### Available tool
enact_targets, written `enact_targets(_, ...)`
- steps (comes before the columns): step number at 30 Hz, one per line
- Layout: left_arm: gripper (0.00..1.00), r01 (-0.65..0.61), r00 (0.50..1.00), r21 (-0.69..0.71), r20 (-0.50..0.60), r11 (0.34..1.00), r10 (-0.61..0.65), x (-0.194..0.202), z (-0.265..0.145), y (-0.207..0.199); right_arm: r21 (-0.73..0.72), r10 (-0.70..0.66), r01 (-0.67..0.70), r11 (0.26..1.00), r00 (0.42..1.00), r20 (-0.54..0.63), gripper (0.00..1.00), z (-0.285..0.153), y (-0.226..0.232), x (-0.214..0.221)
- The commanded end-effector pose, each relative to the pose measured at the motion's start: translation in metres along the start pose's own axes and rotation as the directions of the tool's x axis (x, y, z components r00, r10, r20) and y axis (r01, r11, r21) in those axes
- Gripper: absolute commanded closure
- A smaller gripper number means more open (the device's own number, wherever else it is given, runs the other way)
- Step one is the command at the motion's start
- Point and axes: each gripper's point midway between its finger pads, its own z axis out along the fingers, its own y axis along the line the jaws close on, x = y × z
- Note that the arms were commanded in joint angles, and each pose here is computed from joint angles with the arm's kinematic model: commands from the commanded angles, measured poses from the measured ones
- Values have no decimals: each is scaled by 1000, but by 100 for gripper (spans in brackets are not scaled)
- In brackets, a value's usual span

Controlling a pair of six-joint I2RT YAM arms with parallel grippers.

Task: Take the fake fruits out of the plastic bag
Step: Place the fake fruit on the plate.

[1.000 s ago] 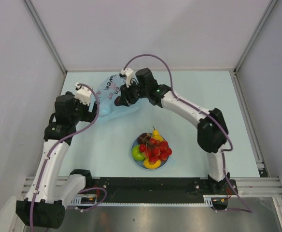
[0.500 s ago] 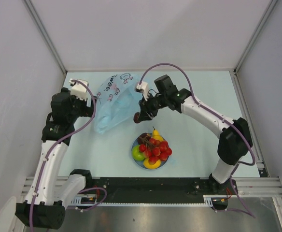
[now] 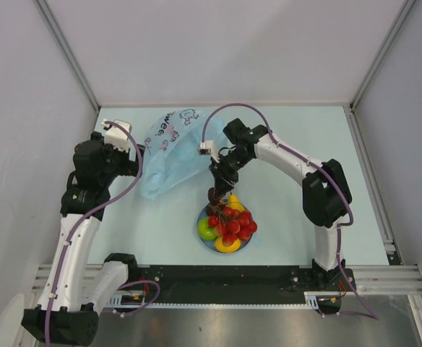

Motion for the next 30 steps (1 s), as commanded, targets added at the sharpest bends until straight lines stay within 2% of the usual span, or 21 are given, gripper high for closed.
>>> enact_targets(1,0,23,1000,11,18,1000,-24,-1,-1,-1,-98,-22,18,995,999,-39,94,-3,20,4)
enact_targets(16,0,23,1000,30,5,999,-23,7,6,-5,-130,6,-17,991,996,-84,92,12,30,21)
enact_targets(30,0,27,1000,34,0,999,-27,12,7,-7,-130,17,-31,991,994,-106,90,8,37,30)
